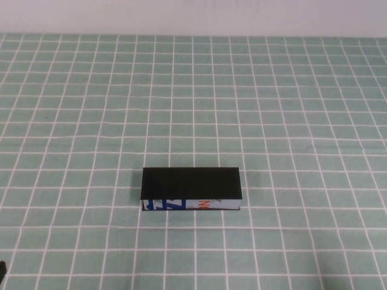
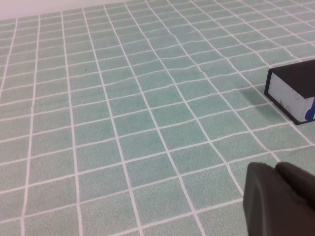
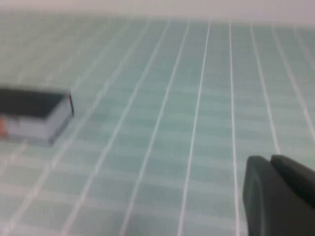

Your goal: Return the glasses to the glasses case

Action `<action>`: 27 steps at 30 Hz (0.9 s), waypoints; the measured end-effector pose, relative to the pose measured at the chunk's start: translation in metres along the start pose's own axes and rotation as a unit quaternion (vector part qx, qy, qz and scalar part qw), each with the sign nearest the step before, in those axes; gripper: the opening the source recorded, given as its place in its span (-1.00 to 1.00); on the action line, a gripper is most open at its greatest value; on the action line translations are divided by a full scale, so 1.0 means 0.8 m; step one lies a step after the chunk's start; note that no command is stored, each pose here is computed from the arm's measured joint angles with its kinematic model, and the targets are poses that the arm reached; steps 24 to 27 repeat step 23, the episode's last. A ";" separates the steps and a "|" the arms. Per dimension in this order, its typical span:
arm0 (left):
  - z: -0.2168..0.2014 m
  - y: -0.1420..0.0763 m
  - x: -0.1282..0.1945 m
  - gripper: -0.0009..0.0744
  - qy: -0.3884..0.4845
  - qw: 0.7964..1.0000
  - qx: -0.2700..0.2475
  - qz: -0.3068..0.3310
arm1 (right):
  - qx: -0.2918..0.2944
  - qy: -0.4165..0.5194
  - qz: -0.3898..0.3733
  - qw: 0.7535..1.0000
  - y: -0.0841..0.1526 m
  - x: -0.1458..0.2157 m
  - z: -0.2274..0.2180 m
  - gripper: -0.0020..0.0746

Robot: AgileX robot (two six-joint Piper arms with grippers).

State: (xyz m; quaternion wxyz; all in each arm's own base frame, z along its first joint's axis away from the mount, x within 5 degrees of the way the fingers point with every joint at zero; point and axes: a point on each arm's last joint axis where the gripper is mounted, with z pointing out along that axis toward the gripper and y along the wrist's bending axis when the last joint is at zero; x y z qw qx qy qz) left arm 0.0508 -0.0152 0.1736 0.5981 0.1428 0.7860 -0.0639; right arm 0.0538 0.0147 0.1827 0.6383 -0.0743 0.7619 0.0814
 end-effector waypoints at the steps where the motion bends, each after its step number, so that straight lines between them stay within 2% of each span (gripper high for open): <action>1: 0.000 0.000 0.000 -0.98 0.000 1.000 0.000 0.000 | 0.000 0.018 -0.001 1.000 0.000 0.004 0.000 -0.98; 4: 0.000 0.000 0.000 -0.98 0.000 1.000 0.000 0.000 | 0.005 0.059 -0.004 0.998 0.000 0.013 -0.001 -0.98; 27: 0.000 0.000 0.000 -0.98 0.000 1.000 0.000 0.000 | 0.010 0.064 -0.005 0.998 0.000 0.014 -0.001 -0.98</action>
